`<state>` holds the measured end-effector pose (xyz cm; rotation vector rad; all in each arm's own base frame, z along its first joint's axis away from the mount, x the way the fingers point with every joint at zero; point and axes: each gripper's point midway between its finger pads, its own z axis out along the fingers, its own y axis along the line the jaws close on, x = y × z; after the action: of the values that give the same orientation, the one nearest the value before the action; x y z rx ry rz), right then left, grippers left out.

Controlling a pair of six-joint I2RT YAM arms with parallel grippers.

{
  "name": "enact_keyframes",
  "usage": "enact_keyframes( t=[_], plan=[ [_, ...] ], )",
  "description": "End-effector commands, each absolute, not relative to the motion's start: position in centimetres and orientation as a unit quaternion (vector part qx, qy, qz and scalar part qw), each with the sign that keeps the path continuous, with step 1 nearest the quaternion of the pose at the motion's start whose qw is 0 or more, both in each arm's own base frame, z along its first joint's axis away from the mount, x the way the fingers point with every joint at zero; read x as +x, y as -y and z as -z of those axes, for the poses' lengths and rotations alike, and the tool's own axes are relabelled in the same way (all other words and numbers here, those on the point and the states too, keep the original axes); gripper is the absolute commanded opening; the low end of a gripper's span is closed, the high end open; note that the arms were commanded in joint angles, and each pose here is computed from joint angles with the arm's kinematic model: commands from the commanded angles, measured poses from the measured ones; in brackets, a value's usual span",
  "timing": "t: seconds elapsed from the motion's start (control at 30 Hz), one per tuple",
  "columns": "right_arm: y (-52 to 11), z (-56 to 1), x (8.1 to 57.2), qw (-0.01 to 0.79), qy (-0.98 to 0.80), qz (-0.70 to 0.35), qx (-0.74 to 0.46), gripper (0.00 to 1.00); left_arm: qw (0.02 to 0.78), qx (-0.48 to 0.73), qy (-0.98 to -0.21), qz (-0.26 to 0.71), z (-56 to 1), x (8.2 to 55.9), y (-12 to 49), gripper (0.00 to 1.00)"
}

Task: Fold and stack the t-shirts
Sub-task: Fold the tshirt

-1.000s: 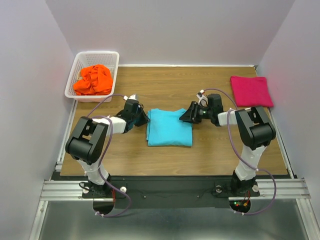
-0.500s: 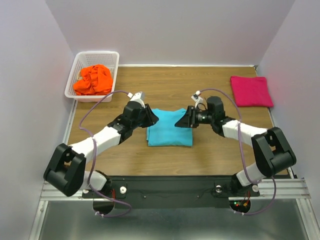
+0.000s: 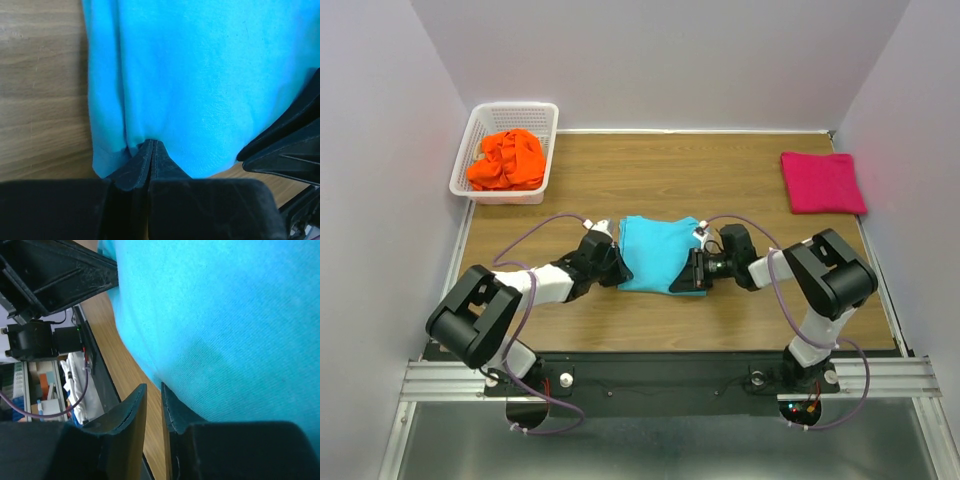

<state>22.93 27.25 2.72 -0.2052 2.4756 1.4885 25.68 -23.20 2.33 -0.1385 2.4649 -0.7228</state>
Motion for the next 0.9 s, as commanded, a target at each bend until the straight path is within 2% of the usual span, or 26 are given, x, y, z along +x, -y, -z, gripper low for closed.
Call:
enact_keyframes(
  t=[0.0,0.33,0.5,0.63,0.77,0.8,0.87],
  plan=[
    [-25.1,-1.7,24.0,0.161,-0.850,-0.497,-0.063,0.24,0.248,-0.087,-0.942,0.210,1.8,24.1,19.7,0.05],
    [-25.6,-10.4,25.2,0.234,-0.805,-0.537,-0.096,0.24,0.270,-0.082,-0.939,0.197,0.9,25.3,19.5,0.05],
    [-24.5,-6.1,24.6,0.215,-0.834,-0.502,-0.077,0.24,0.263,-0.085,-0.943,0.186,1.4,25.3,19.2,0.05],
    [-23.1,-3.1,23.9,0.203,-0.853,-0.477,-0.065,0.24,0.286,-0.080,-0.939,0.173,0.1,26.1,18.8,0.05],
    [-23.4,-6.2,24.7,0.228,-0.838,-0.489,-0.083,0.26,0.316,-0.058,-0.934,0.156,-1.9,27.0,18.4,0.21],
    [-23.0,-7.6,25.1,0.243,-0.843,-0.474,-0.079,0.28,0.323,-0.049,-0.933,0.153,-2.8,27.1,18.6,0.33],
    [-22.7,-11.0,27.3,0.297,-0.837,-0.451,-0.089,0.38,0.340,-0.029,-0.930,0.138,-4.1,27.5,18.7,0.49]
  ],
)
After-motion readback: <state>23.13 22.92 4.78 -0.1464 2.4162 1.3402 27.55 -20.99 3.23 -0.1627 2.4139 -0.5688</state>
